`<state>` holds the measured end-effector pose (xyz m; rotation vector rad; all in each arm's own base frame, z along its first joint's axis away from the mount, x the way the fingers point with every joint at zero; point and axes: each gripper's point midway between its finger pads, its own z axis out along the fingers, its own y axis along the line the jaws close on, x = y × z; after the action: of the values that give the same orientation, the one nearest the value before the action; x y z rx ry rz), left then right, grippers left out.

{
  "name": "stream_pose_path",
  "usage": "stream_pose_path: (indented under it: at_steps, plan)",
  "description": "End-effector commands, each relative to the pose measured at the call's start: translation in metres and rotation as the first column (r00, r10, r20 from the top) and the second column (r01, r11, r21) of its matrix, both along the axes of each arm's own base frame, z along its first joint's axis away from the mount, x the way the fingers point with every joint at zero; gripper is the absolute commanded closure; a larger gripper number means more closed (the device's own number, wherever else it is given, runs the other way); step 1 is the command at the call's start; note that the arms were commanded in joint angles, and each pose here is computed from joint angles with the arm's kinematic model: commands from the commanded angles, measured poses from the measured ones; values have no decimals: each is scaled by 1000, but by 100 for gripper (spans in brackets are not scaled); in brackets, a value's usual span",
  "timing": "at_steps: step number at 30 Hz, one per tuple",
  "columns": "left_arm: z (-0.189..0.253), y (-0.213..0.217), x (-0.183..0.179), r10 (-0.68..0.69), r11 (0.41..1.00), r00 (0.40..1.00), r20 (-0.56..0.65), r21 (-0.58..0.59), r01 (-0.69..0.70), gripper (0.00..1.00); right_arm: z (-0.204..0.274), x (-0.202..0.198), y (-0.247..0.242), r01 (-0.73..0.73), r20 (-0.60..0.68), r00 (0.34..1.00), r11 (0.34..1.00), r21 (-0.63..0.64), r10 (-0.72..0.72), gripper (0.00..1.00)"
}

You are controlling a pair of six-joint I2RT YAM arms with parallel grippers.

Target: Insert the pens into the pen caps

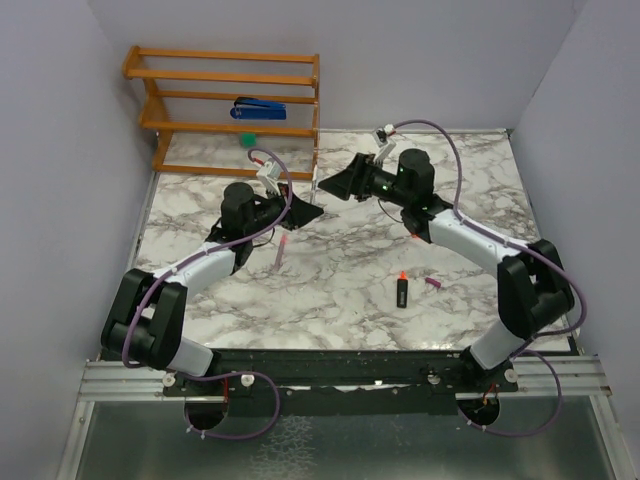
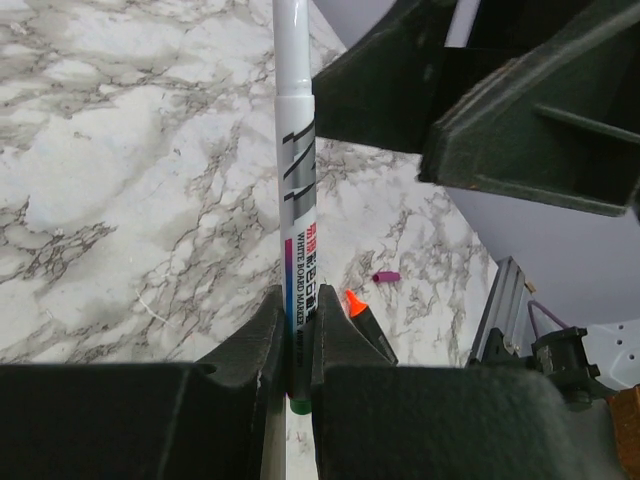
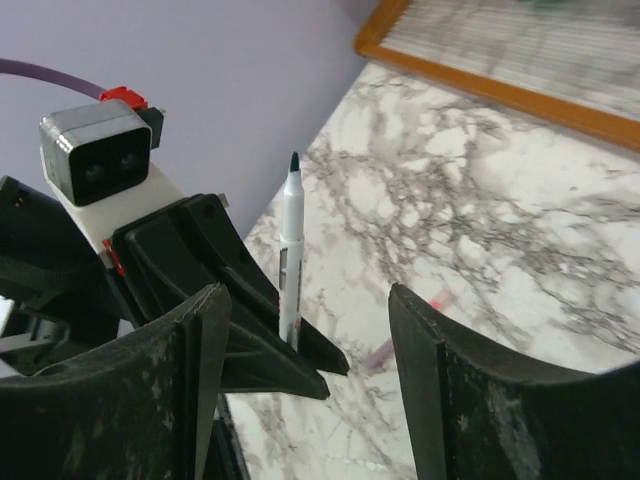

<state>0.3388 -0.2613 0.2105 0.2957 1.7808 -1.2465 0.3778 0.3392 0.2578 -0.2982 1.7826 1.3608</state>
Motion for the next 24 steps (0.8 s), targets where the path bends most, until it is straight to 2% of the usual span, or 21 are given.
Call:
stream_pose_path:
  at_steps: [1,4,9,11,13,16,19,22,24]
  plan:
    - [-7,5,5,33,999,999,-18,43,-32,100,8,5,-42,218,105,973,968,-128,-205,24]
    - [-9,10,8,51,995,998,-29,83,-49,100,1,10,-74,378,102,925,903,-202,-365,2]
    - [-4,27,17,88,981,996,-14,173,-84,100,-43,17,-142,611,-81,743,723,-323,-664,0]
    - [-2,36,23,108,969,994,3,222,-106,100,-66,11,-162,618,-222,678,707,-345,-701,0]
    - [2,44,30,131,963,991,15,234,-131,100,-80,7,-182,637,-357,583,684,-357,-730,0]
    - [12,55,37,155,964,988,16,218,-155,100,-87,-5,-202,656,-529,411,644,-393,-742,2]
    - [19,71,44,195,953,980,29,230,-197,100,-83,-20,-217,695,-598,223,556,-456,-769,4]
    - [21,82,46,230,940,972,39,251,-233,100,-85,-45,-231,711,-653,-4,457,-535,-757,4]
    - [20,84,44,234,936,971,41,261,-236,100,-97,-70,-236,666,-669,-185,409,-624,-720,6]
